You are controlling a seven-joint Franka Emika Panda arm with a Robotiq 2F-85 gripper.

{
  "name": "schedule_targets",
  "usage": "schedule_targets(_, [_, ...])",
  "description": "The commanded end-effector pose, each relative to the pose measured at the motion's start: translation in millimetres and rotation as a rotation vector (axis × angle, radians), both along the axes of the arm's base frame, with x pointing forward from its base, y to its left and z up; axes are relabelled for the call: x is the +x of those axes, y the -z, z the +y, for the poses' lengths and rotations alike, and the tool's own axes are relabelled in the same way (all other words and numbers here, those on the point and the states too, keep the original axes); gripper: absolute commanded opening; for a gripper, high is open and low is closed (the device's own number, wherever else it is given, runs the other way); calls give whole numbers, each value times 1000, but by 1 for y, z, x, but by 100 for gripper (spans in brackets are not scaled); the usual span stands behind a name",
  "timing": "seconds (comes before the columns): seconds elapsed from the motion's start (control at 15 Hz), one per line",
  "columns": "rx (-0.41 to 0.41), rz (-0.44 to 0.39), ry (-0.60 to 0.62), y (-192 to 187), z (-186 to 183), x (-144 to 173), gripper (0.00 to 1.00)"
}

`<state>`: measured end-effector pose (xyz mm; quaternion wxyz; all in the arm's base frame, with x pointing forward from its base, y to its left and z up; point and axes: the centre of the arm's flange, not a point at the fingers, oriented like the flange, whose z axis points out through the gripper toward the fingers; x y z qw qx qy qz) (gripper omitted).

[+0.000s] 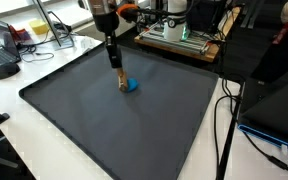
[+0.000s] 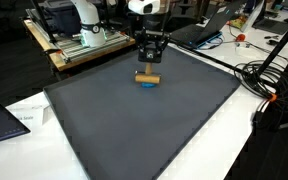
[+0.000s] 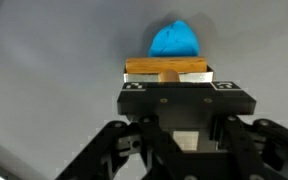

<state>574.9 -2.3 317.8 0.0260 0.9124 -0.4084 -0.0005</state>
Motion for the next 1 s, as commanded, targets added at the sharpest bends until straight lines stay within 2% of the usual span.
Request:
schedule_targets(0.0, [4,-17,-9,30,-11,11,22])
schedule_targets(0.4, [-1,-41,-4,46,-30,17,22])
schedule_targets(0.93, [-6,-45,18,27,-34,20,22])
